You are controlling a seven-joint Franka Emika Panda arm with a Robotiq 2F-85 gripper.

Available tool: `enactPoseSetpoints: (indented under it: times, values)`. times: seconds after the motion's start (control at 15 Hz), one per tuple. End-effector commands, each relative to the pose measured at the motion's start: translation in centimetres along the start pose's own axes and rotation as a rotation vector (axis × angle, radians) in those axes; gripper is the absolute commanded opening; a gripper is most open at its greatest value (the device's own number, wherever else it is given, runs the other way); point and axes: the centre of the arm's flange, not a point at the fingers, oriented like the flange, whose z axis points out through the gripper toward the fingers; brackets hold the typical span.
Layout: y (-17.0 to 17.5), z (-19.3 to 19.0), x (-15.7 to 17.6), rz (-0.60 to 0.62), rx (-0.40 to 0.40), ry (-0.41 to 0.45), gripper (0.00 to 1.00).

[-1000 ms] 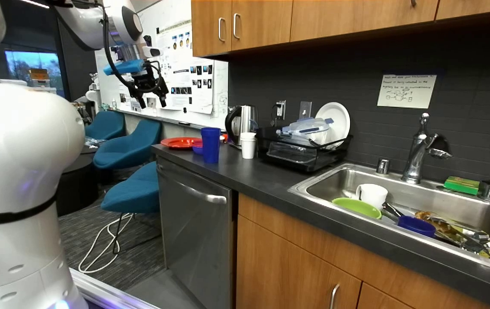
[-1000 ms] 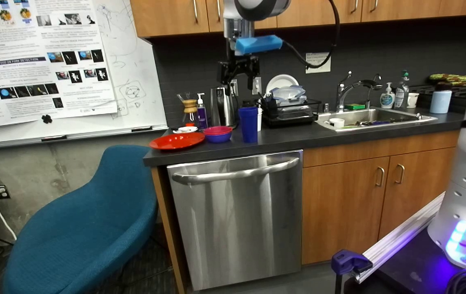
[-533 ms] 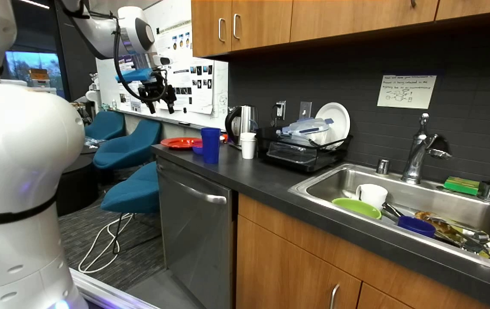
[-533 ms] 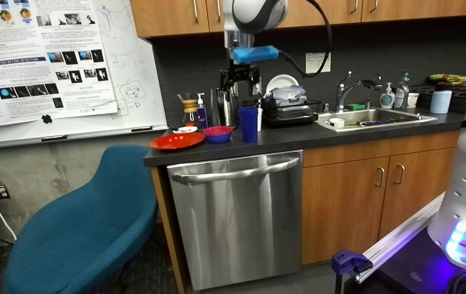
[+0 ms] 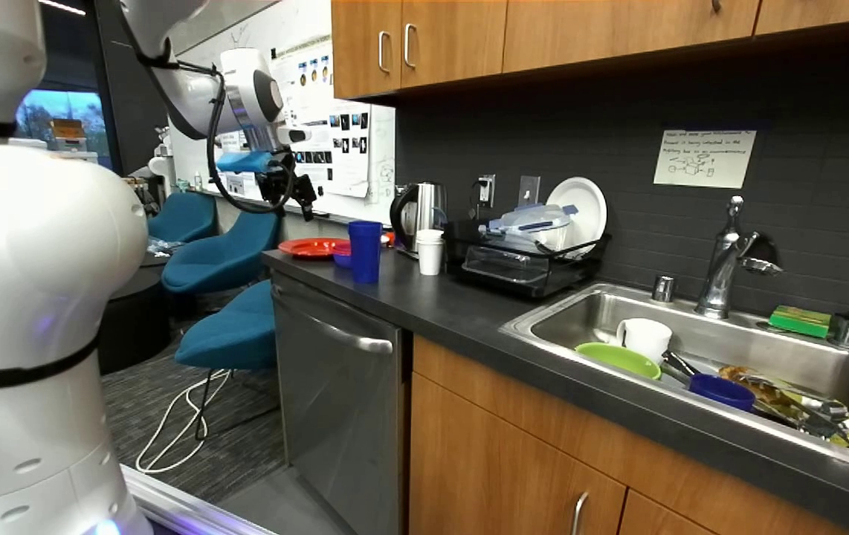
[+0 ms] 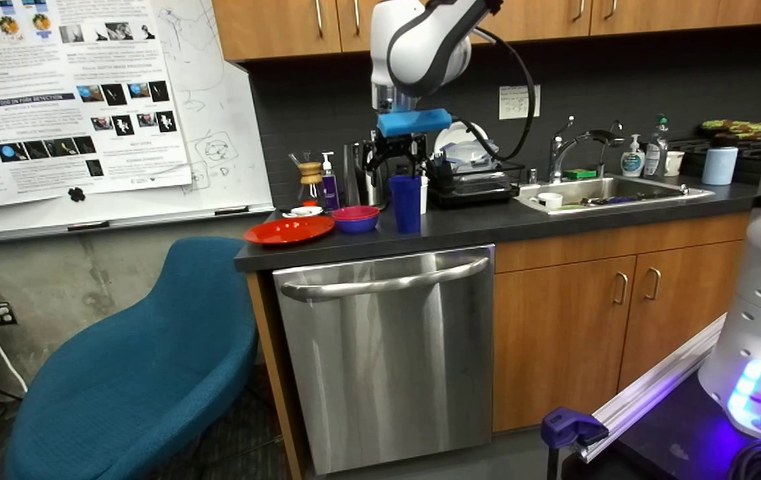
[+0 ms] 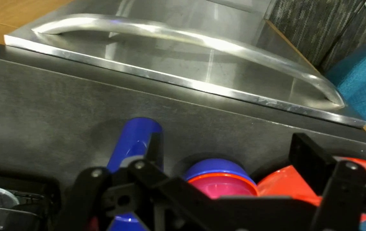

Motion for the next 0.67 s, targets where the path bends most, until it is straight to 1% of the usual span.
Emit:
enactPoseSetpoints:
  times: [0.0, 0.2, 0.33, 0.6]
  values:
    - [0.9, 1.7, -1.8, 0.099, -0.057, 0.062, 1.0]
    - [1.3, 3.3, -2.9, 0.161, -0.107, 0.088, 1.0]
    - [1.1, 3.8, -3.3, 0.182, -0.142, 0.118, 1.0]
    - [0.0, 2.9, -2.8, 0.172, -0.192, 0.248, 1.0]
